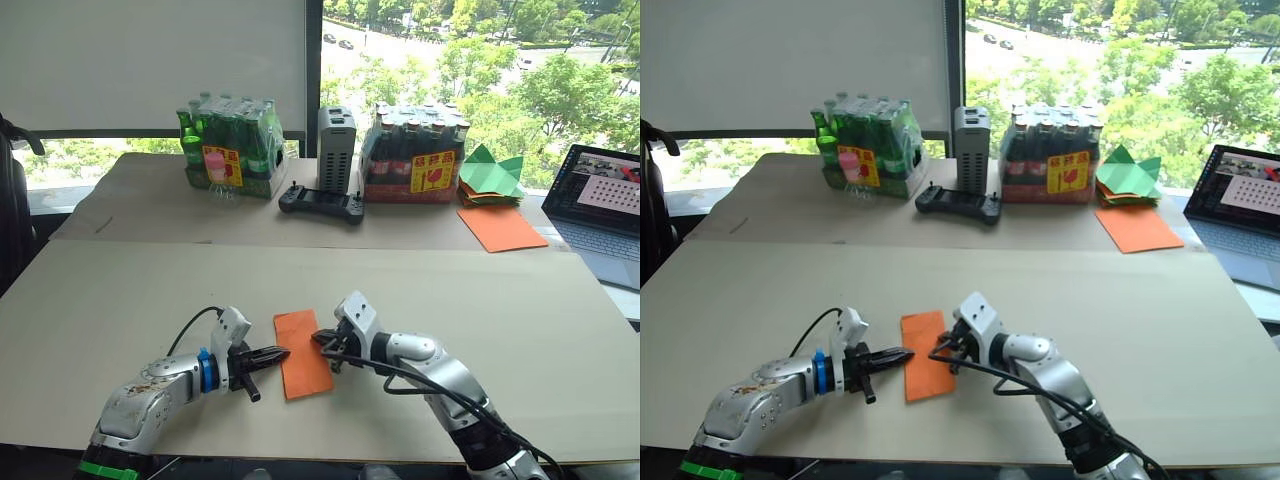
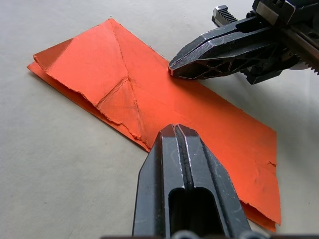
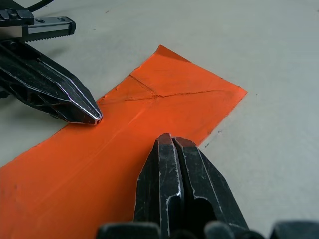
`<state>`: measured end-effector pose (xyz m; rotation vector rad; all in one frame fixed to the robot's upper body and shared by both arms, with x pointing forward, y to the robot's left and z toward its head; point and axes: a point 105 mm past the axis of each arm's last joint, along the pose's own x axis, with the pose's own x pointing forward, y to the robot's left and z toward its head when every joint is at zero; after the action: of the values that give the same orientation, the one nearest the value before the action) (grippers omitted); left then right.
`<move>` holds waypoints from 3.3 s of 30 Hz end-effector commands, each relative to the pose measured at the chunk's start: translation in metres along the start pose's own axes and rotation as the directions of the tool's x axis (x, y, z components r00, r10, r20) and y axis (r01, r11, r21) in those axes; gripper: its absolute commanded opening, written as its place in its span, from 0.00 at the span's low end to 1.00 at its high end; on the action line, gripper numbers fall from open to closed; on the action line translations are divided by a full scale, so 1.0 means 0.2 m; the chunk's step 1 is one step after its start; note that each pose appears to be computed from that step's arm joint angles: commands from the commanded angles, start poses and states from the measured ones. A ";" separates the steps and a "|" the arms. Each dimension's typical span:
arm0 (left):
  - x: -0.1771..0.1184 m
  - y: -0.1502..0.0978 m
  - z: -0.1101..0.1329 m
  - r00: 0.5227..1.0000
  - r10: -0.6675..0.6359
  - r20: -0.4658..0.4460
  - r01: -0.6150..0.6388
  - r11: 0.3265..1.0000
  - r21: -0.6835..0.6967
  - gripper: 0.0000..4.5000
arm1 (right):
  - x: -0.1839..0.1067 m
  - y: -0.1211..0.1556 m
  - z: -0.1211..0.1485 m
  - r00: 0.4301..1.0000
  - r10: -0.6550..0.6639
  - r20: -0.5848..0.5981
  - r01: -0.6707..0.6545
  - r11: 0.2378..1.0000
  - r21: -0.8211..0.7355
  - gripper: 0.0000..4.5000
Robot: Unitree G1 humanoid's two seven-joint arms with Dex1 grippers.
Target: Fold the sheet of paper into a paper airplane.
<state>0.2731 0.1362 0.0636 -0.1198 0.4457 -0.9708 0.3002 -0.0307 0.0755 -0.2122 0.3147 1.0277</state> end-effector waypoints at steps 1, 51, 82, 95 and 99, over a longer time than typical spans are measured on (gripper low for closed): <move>-0.03 0.06 -0.09 0.995 0.062 -0.077 -0.064 0.998 -0.027 0.00 | -0.02 0.05 -0.09 0.996 0.052 -0.067 -0.049 0.998 0.039 0.01; -0.03 0.07 0.03 0.998 0.055 0.022 -0.053 0.995 -0.089 0.00 | -0.19 -0.04 0.10 0.984 0.067 0.166 -0.114 0.950 0.291 0.01; -0.08 -0.05 0.13 0.995 -0.096 0.032 0.099 0.989 -0.113 0.00 | -0.21 -0.24 0.16 0.958 -0.147 0.248 0.036 0.913 0.406 0.01; 0.12 -0.14 0.22 0.975 -0.223 0.016 0.223 0.974 -0.041 0.00 | -0.24 -0.27 0.20 0.939 -0.193 0.286 0.052 0.898 0.436 0.01; 0.16 -0.16 0.20 0.969 -0.245 -0.022 0.245 0.969 -0.012 0.00 | -0.26 -0.30 0.22 0.922 -0.227 0.314 0.067 0.892 0.447 0.01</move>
<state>0.2805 0.0932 0.0942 -0.2086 0.4949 -1.1816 0.3300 -0.0837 0.1136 0.3407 0.2858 0.8030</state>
